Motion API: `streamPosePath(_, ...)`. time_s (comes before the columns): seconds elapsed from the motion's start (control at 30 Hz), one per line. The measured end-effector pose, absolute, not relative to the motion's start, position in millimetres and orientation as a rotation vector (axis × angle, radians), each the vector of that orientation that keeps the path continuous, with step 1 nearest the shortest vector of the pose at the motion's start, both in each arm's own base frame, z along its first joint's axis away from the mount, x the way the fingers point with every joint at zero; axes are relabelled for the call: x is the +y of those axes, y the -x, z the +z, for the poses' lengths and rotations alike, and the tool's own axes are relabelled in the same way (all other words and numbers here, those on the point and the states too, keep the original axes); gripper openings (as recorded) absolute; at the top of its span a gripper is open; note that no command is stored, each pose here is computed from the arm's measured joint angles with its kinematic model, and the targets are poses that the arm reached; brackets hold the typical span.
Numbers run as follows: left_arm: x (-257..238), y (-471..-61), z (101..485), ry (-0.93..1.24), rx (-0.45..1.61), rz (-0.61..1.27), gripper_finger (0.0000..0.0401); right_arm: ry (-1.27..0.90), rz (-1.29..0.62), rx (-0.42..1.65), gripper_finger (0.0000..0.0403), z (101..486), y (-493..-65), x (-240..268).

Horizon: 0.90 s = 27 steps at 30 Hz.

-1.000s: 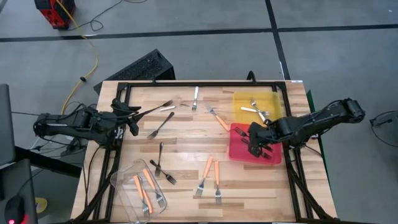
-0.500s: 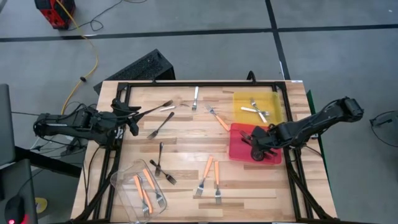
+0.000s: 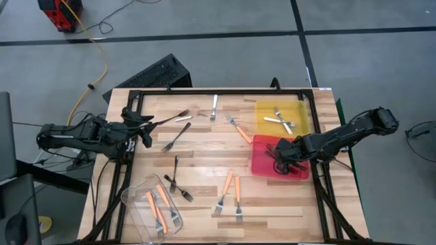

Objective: Sort silverware by color (type)
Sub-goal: Put the black fork into the red bin, then put the white fork into the yellow bin

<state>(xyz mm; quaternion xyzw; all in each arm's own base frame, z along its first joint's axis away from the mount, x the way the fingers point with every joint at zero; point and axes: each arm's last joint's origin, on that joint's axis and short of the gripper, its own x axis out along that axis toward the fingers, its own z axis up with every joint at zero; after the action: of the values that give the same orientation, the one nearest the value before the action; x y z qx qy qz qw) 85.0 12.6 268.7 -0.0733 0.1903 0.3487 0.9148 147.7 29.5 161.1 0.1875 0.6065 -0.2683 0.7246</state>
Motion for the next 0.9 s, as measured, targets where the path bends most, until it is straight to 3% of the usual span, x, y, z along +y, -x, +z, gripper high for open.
streamPosePath(0.2,12.7,-85.0,268.7,0.145,0.393,0.717,0.0151,-0.415,-0.585,1.332,0.003,159.7,-147.9,29.6)
streamPosePath(0.53,12.6,-84.9,268.7,0.145,0.393,0.717,0.0151,-0.419,-0.574,1.319,0.0083,159.9,-149.4,30.3)
streamPosePath(0.9,12.6,-85.0,268.7,0.145,0.393,0.717,0.0151,-0.398,-0.495,1.265,0.0088,167.7,-158.4,32.5)
